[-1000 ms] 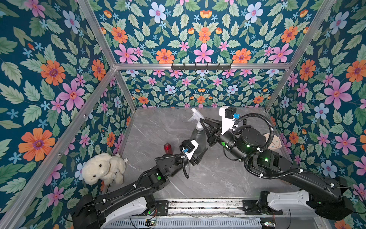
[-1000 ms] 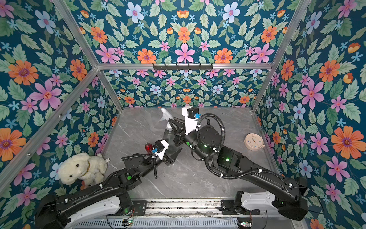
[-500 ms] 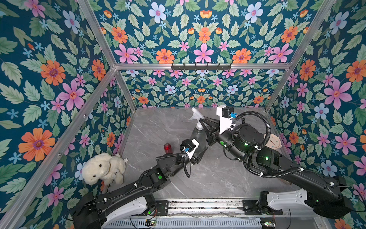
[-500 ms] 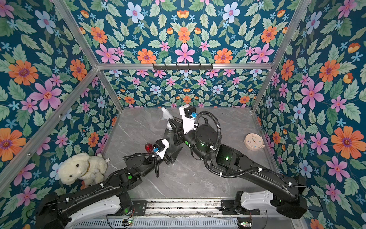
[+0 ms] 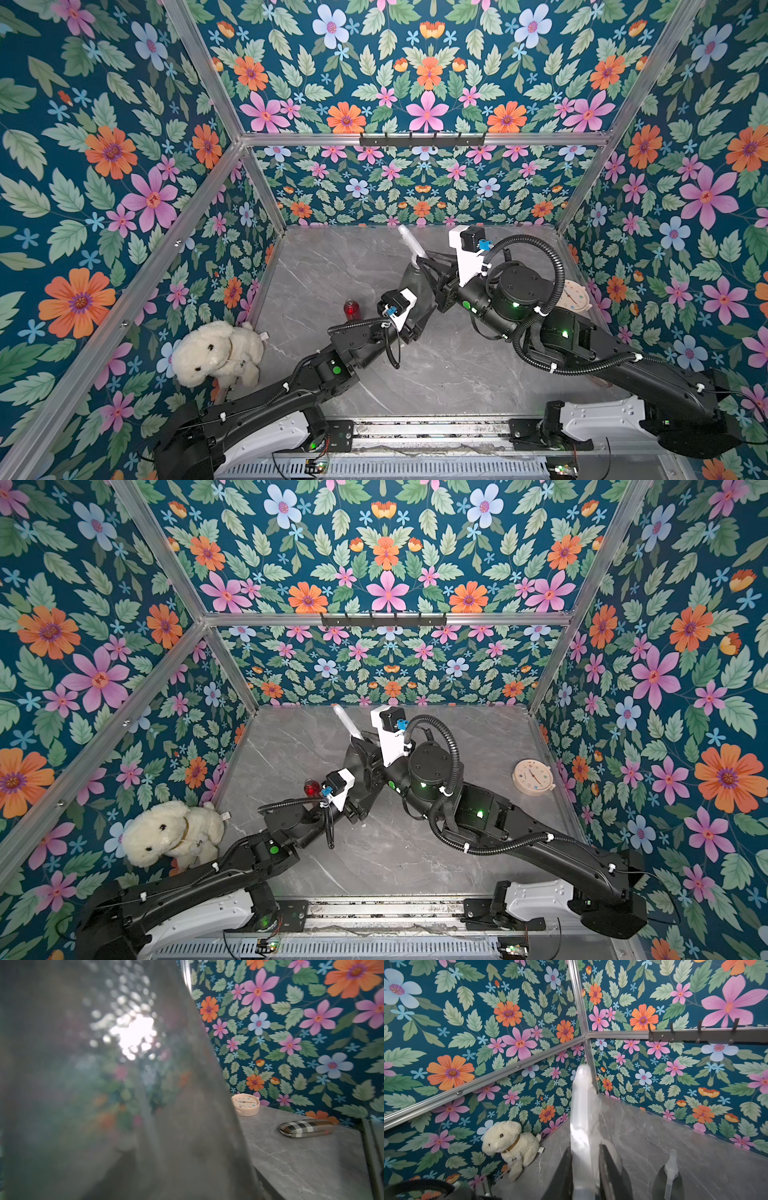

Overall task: Attach spray nozzles to spray bottles
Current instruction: Screw the spray nozzle on the spray bottle.

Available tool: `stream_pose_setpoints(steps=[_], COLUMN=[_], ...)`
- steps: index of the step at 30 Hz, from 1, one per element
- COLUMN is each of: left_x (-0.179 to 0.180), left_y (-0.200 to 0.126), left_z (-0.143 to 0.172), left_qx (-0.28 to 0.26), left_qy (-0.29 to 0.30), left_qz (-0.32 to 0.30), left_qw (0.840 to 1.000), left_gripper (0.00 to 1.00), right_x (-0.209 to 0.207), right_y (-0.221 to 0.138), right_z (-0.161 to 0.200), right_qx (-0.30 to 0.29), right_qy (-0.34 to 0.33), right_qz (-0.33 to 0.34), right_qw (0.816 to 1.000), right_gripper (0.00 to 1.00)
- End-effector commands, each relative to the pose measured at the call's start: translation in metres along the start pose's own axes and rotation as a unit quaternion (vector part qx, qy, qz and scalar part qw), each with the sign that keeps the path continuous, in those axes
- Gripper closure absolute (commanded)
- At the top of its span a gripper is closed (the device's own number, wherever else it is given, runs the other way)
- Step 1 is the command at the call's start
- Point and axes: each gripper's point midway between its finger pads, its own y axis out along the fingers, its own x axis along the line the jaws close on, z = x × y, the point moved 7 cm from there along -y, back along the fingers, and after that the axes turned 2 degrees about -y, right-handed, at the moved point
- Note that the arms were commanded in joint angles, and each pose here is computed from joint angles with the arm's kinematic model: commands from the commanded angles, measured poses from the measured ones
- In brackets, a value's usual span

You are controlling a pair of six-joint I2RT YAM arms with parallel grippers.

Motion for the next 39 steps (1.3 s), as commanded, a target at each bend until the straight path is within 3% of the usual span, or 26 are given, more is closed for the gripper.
stream_pose_setpoints(steps=[1,12,19,24,28,32,39], left_x=[0.003,0.003,0.002,-0.008,-0.015,-0.02,-0.031], left_y=[0.0,-0.001,-0.005,-0.015,-0.023,-0.029,-0.04], left_z=[-0.023,-0.022,-0.023,-0.027,-0.032,-0.035,-0.043], left_qx=[-0.051,-0.052,-0.057,-0.078,-0.087,-0.093,-0.101], left_qy=[-0.012,-0.012,-0.008,-0.002,0.0,0.001,-0.004], left_qz=[-0.008,-0.006,-0.001,0.059,0.099,0.131,0.199], left_qw=[0.999,0.999,0.998,0.995,0.991,0.987,0.975], left_gripper=[1.0,1.0,1.0,1.0,1.0,1.0,1.0], right_x=[0.006,0.005,0.005,-0.015,-0.023,-0.023,-0.026], right_y=[0.0,-0.005,-0.027,-0.053,-0.063,-0.063,-0.073], right_z=[0.02,0.013,-0.006,-0.027,-0.032,-0.034,-0.044], right_qx=[0.054,0.04,0.015,-0.007,-0.003,-0.011,-0.023], right_qy=[-0.011,-0.015,-0.027,-0.006,0.013,0.008,0.002], right_qz=[-0.031,-0.029,-0.058,-0.112,-0.157,-0.153,-0.179], right_qw=[0.998,0.999,0.998,0.994,0.988,0.988,0.984], right_gripper=[0.74,0.6,0.42,0.28,0.27,0.26,0.15])
